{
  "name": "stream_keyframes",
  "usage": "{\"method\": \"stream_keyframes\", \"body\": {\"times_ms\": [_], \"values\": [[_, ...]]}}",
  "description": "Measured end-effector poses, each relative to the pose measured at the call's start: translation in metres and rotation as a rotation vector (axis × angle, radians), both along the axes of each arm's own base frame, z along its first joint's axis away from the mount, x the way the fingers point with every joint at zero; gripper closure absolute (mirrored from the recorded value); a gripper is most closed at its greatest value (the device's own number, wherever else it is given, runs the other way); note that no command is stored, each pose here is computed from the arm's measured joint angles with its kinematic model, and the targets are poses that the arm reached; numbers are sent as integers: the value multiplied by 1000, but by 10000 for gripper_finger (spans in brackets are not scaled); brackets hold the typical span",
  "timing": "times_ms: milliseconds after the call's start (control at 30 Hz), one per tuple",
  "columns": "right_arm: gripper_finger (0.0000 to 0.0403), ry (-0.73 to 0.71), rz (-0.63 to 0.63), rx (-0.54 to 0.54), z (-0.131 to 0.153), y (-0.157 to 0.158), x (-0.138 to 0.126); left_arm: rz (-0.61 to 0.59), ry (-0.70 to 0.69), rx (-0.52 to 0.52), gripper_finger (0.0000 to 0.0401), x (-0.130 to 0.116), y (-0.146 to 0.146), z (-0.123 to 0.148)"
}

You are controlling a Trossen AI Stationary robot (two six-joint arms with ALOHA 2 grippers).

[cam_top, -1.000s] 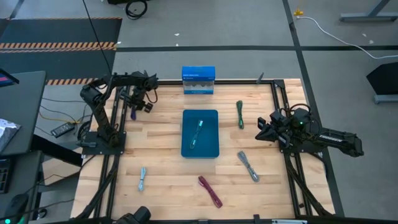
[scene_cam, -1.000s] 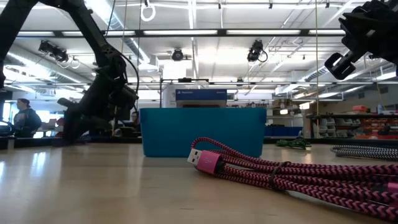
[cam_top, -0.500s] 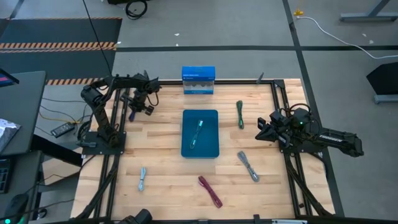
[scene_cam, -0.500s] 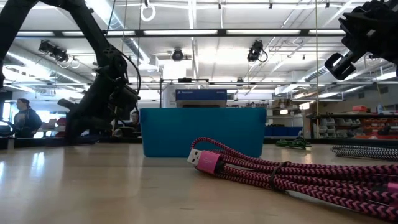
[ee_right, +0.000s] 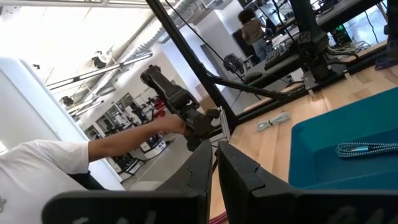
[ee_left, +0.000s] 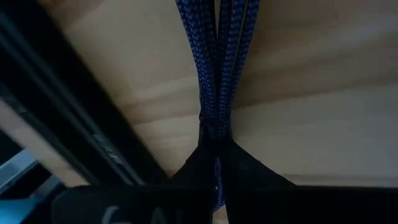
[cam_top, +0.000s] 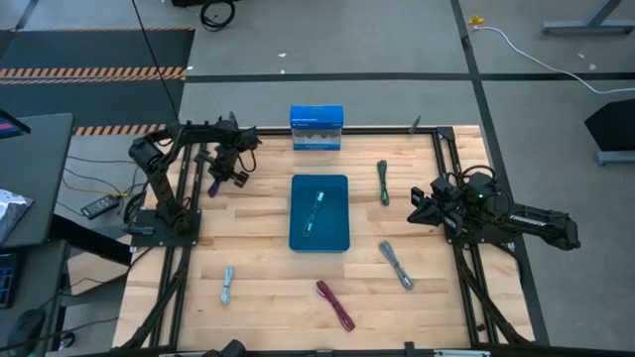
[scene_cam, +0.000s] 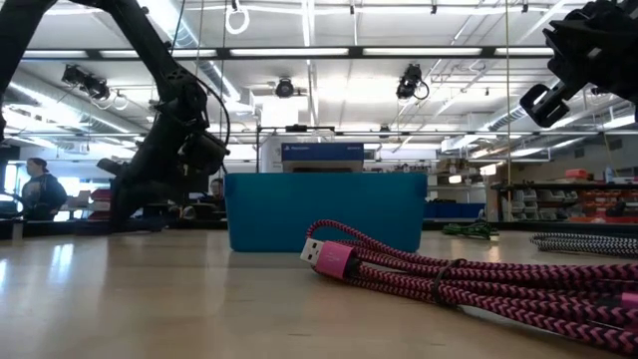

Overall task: Pick and place USB-C Cables
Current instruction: Put the violet charger cable into the blue bin

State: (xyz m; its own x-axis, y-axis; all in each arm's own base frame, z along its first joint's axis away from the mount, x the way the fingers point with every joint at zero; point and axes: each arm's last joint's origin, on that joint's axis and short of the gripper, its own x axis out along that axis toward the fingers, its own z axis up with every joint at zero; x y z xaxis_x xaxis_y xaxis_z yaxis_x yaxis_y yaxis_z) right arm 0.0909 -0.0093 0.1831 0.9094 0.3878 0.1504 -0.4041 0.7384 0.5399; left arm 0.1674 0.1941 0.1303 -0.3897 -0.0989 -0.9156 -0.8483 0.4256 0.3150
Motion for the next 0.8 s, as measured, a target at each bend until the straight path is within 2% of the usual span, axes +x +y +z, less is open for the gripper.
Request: {"method": "stream_keyframes", "body": {"times_ms": [233, 400, 567, 800], "values": [[370, -16, -6, -32, 0, 0, 0, -47, -76, 68, 388, 15, -3, 25], [370, -17, -13, -33, 0, 0, 0, -95, -190, 135, 388, 35, -11, 53], [370, -17, -13, -33, 0, 0, 0, -178, -296, 210, 388, 61, -28, 82], [370, -22, -33, -39, 0, -1, 0, -290, -483, 254, 388, 106, -63, 120]]}}
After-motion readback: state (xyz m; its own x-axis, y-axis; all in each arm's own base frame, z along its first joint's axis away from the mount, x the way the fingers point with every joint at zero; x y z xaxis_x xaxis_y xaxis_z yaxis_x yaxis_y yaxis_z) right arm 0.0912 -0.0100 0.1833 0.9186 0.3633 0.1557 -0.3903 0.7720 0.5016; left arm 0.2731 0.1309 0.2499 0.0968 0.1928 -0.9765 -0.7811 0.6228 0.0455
